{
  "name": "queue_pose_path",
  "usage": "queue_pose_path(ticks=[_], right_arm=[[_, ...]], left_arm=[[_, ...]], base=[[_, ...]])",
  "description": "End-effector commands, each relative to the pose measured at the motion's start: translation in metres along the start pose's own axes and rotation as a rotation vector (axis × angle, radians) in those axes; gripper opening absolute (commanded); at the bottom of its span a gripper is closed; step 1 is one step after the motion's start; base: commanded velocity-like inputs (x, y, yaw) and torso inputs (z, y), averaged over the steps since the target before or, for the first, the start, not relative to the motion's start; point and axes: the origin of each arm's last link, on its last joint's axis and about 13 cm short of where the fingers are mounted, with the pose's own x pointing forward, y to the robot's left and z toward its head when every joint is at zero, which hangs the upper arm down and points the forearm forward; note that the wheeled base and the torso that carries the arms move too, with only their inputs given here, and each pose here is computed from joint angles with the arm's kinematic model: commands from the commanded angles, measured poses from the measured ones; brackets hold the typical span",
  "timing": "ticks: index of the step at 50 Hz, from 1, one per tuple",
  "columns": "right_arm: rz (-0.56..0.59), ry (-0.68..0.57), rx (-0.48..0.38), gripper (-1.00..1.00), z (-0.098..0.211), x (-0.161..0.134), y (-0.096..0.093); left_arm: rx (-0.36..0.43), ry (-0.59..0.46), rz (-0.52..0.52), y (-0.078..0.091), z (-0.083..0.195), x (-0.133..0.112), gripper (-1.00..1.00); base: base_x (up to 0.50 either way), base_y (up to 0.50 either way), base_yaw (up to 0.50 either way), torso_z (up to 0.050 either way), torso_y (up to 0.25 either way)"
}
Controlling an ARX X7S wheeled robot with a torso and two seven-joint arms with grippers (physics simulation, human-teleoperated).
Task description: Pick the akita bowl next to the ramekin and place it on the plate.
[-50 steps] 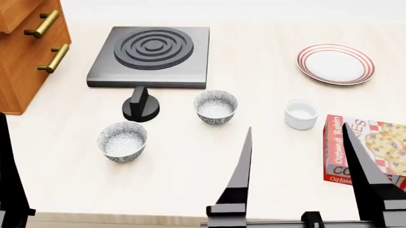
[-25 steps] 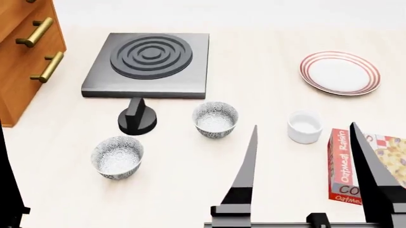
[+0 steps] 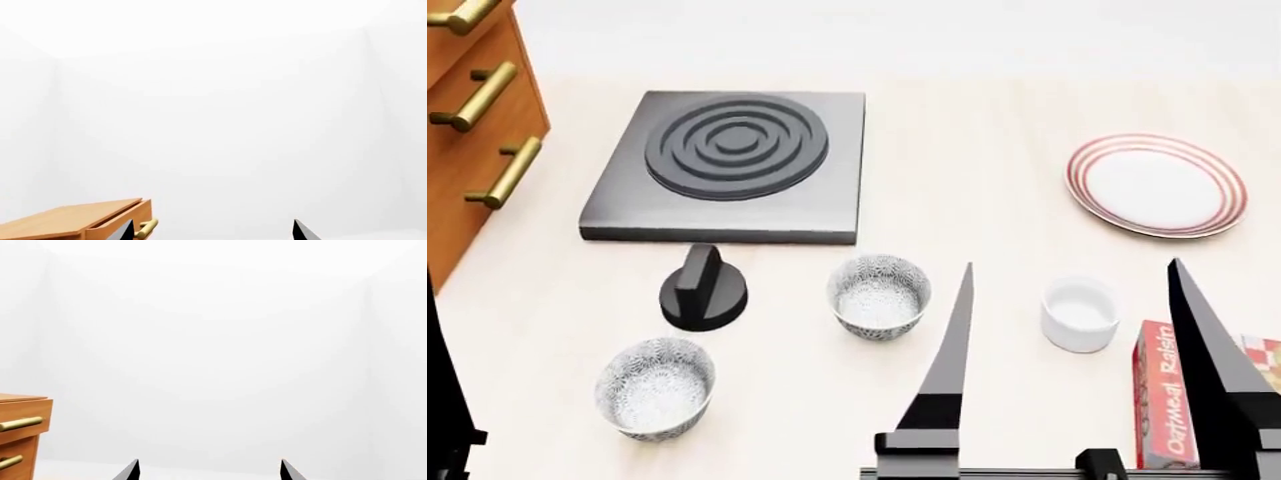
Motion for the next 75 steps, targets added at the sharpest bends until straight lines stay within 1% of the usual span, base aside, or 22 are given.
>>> queue_pose_path(ticks=[1,75], right_arm=[[-0.002,0.003,0.002,1.0,-0.0005,0.0003,-0.0004],[-0.002,0.001,0.011,1.0,-0.0028,-0.0012,-0.001]], left_arm=[[0.0,0.0,0.0,-0.0001,0.0,0.0007,1.0],[-0.001,0.002,-0.006,0.0001,-0.0005,-0.0005,1.0]], base=[[0.14,0.0,0.0,0.0,0.0],[0.14,0.0,0.0,0.0,0.0]])
